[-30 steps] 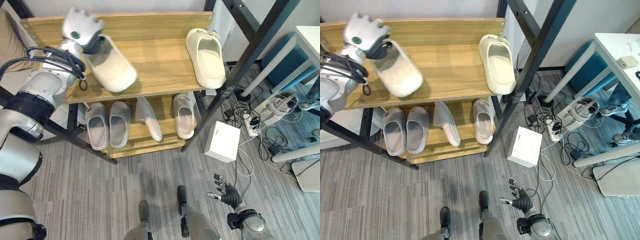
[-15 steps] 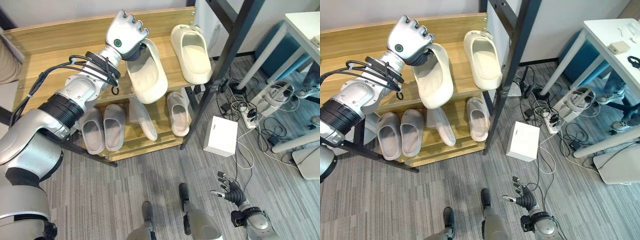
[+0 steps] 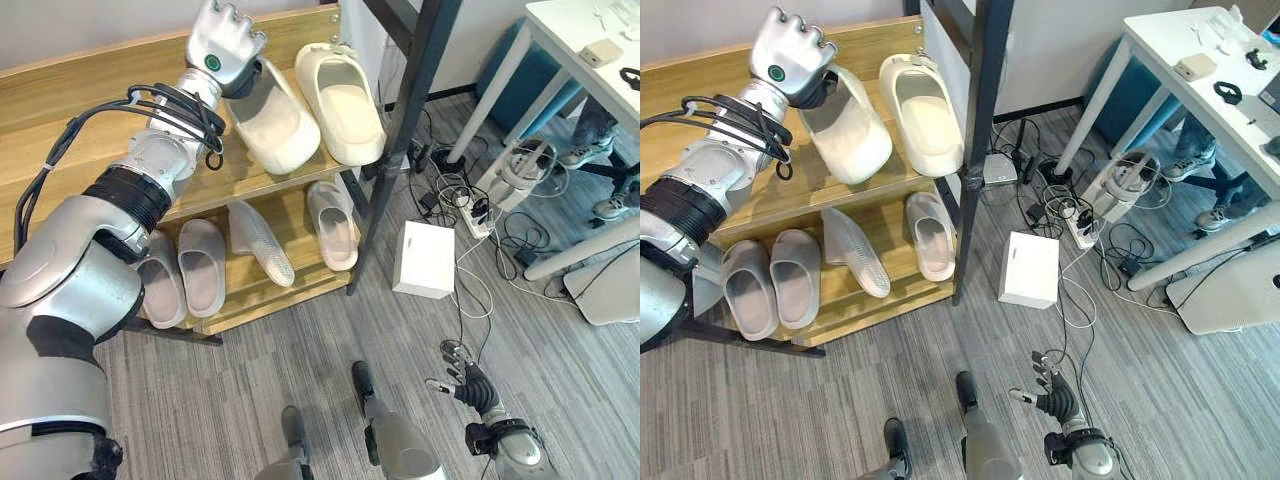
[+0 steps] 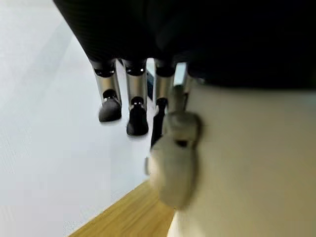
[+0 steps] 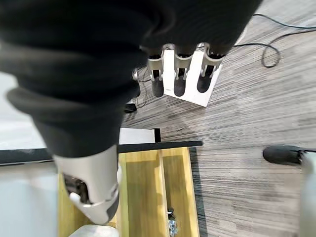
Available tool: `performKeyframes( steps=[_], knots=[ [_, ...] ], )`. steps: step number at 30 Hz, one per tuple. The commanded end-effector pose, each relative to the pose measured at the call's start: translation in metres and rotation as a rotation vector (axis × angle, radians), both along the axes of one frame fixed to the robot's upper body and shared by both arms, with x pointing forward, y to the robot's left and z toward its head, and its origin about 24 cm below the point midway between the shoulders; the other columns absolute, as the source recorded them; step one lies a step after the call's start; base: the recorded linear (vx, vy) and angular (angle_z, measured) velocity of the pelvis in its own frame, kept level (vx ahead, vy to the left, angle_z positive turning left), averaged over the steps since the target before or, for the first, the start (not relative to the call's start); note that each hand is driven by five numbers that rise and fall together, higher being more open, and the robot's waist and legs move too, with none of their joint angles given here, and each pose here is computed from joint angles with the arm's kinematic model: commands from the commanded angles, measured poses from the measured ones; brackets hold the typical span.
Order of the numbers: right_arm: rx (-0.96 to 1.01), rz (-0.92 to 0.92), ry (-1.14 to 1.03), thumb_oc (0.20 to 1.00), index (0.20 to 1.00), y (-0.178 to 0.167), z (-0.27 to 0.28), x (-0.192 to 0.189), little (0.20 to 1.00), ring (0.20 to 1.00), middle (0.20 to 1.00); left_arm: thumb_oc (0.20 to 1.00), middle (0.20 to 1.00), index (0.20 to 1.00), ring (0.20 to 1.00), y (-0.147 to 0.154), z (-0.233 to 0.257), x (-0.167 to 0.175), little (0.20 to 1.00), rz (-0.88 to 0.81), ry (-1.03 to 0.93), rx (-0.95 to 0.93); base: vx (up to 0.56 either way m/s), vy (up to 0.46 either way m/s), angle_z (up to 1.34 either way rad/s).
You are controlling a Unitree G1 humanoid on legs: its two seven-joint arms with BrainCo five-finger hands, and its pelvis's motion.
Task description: Arrange the slippers neatly on the shoe rack.
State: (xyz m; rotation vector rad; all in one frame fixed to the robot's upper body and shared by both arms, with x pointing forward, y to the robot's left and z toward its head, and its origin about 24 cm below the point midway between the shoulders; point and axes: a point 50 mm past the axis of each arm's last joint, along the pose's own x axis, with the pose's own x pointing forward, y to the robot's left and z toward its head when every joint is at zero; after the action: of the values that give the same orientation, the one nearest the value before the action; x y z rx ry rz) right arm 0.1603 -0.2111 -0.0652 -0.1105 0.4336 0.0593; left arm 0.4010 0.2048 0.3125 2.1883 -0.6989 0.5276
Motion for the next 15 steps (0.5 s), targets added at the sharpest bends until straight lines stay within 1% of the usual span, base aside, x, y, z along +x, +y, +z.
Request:
performKeyframes(
  steps=[1,5,9,12,15],
  knots=[
    [-0.014,-0.032,-0.091,1.0,1.0,-0.02,0.018,0.006,1.0,1.0,1.0,1.0,1.0,1.0,1.0,0.01,0.061,-0.013,1.0,0.066,-0.18,-0.01,0.02,-0.031,-0.28],
    [-0.006,-0.039,-0.061,1.0,1.0,-0.02,0.013,0.0,1.0,1.0,1.0,1.0,1.0,1.0,1.0,0.001,0.055,-0.012,1.0,0.035,-0.154,0.024,-0.01,-0.034,-0.01],
    [0.004,-0.036,-0.046,1.0,1.0,-0.019,0.011,0.002,1.0,1.0,1.0,1.0,1.0,1.0,1.0,-0.008,0.052,-0.011,1.0,0.007,-0.138,0.021,-0.04,-0.028,0.15],
    [0.007,-0.033,-0.036,1.0,1.0,-0.017,0.009,0.004,1.0,1.0,1.0,1.0,1.0,1.0,1.0,-0.012,0.051,-0.011,1.0,-0.019,-0.13,-0.009,-0.05,-0.03,0.11],
    [0.022,-0.036,-0.023,1.0,1.0,-0.012,0.005,0.006,1.0,1.0,1.0,1.0,1.0,1.0,1.0,-0.023,0.053,-0.017,1.0,-0.113,-0.149,-0.096,-0.07,-0.042,0.24]
  ],
)
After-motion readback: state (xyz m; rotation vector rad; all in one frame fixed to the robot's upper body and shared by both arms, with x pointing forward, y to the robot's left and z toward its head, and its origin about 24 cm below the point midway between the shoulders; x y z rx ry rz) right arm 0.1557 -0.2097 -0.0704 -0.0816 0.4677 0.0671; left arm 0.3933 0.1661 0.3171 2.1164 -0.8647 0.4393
